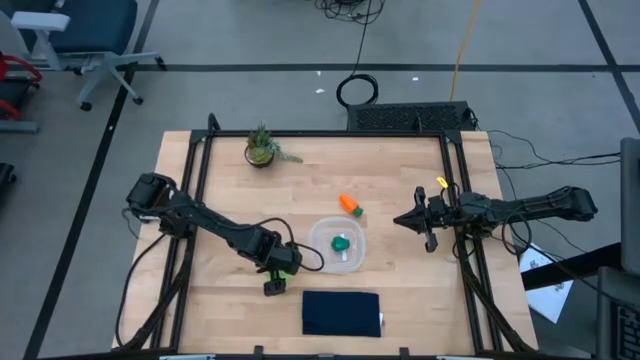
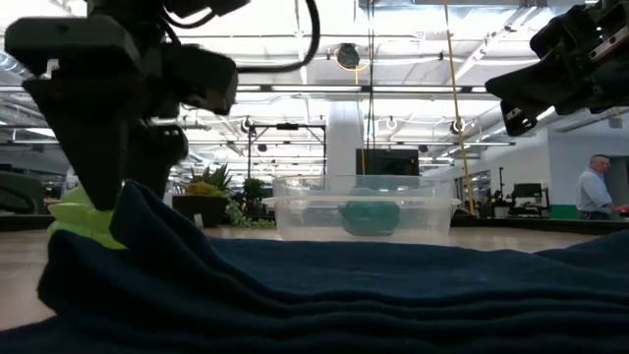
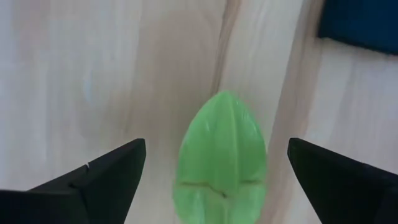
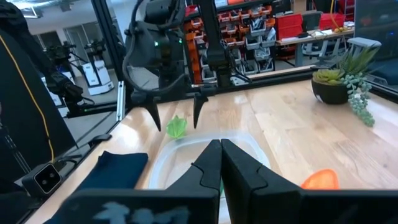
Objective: Pick and placing Produce into tupperware
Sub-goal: Put the green starfruit into the transparent bin
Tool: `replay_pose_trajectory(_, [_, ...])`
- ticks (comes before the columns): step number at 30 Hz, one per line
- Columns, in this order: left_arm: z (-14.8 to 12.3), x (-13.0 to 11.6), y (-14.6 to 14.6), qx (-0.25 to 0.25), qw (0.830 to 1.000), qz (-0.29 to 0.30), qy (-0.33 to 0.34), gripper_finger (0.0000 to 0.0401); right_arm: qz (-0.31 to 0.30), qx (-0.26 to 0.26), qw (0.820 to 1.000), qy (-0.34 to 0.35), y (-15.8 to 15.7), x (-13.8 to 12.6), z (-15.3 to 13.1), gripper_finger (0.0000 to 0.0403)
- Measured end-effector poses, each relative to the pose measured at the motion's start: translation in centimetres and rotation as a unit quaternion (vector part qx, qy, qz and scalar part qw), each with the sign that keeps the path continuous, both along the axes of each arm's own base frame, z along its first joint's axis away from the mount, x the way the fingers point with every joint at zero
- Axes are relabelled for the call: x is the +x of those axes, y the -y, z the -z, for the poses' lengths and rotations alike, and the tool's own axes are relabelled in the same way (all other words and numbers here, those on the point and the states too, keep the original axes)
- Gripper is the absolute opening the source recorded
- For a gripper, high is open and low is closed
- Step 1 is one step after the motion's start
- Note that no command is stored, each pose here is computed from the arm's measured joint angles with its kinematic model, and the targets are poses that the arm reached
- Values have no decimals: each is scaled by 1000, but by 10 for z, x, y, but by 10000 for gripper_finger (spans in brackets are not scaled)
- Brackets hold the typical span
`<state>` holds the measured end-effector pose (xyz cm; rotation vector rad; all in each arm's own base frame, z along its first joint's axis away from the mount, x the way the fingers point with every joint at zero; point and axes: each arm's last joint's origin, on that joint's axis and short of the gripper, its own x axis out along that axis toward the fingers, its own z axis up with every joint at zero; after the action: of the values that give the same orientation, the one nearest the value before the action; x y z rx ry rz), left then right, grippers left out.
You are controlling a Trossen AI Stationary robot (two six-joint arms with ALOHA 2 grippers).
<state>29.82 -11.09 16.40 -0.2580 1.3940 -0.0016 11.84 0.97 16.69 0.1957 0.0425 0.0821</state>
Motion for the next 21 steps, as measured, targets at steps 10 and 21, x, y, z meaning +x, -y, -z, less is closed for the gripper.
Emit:
replay_pose_trajectory(10, [19, 2, 1, 15, 999, 32, -33, 397, 0, 0, 1000, -1, 0, 0, 0, 0])
replay_pose_trajectory(21, [22, 1, 1, 24, 998, 43, -40, 397, 0, -3, 1000, 0, 0, 0, 0, 0])
